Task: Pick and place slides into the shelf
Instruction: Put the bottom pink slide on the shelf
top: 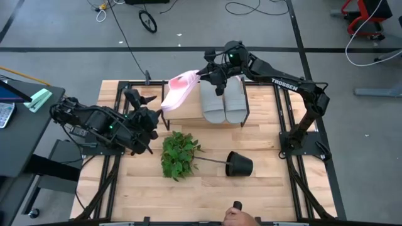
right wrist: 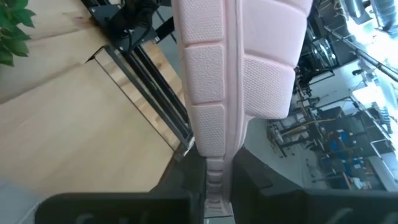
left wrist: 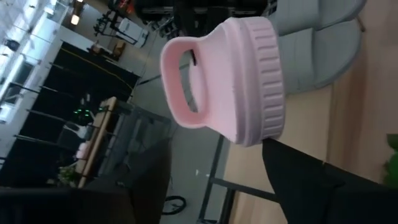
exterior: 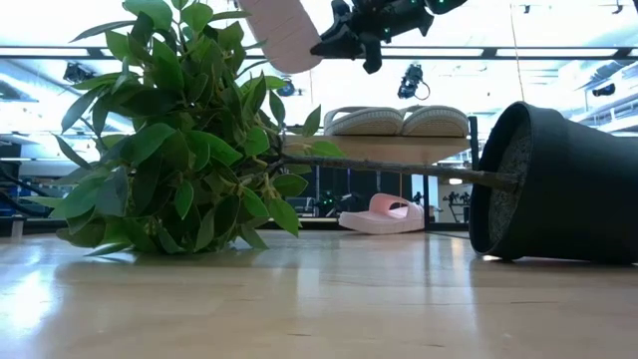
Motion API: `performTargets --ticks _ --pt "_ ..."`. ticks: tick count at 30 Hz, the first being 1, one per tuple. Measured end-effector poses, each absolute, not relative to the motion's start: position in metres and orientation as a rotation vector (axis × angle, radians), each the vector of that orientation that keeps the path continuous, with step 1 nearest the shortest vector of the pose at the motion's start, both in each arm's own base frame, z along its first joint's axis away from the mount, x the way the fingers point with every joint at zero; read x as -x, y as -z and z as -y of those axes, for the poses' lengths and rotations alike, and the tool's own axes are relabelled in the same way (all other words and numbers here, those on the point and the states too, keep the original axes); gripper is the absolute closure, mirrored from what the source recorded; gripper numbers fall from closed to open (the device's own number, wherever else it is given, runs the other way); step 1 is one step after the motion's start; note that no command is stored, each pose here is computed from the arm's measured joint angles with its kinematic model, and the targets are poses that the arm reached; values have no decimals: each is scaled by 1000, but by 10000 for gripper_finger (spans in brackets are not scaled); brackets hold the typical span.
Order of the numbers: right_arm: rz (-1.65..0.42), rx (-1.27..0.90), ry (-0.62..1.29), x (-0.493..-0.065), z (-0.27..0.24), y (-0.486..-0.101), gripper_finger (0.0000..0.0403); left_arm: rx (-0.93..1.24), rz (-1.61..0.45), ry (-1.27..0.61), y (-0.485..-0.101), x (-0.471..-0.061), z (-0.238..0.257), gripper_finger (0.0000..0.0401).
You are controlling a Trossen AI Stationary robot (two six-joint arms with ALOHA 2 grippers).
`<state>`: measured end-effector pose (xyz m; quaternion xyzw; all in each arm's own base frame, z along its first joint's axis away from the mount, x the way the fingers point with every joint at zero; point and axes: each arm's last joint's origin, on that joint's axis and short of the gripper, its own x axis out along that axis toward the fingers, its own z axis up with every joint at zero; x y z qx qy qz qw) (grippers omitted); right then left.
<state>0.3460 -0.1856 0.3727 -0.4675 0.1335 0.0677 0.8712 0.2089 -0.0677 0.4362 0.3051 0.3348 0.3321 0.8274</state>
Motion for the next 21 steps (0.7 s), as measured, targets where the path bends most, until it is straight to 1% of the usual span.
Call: performTargets --ticks 6,17,21 --pt "-291 984 -117 -346 186 -373 358 -578 -710 -685 -435 -209 68 137" --pt "-311 973 -91 -344 191 -373 359 -540 -746 -622 -433 -209 70 140" --pt "-313 972 -90 -343 192 -373 359 -556 -765 -615 -432 -208 69 138"
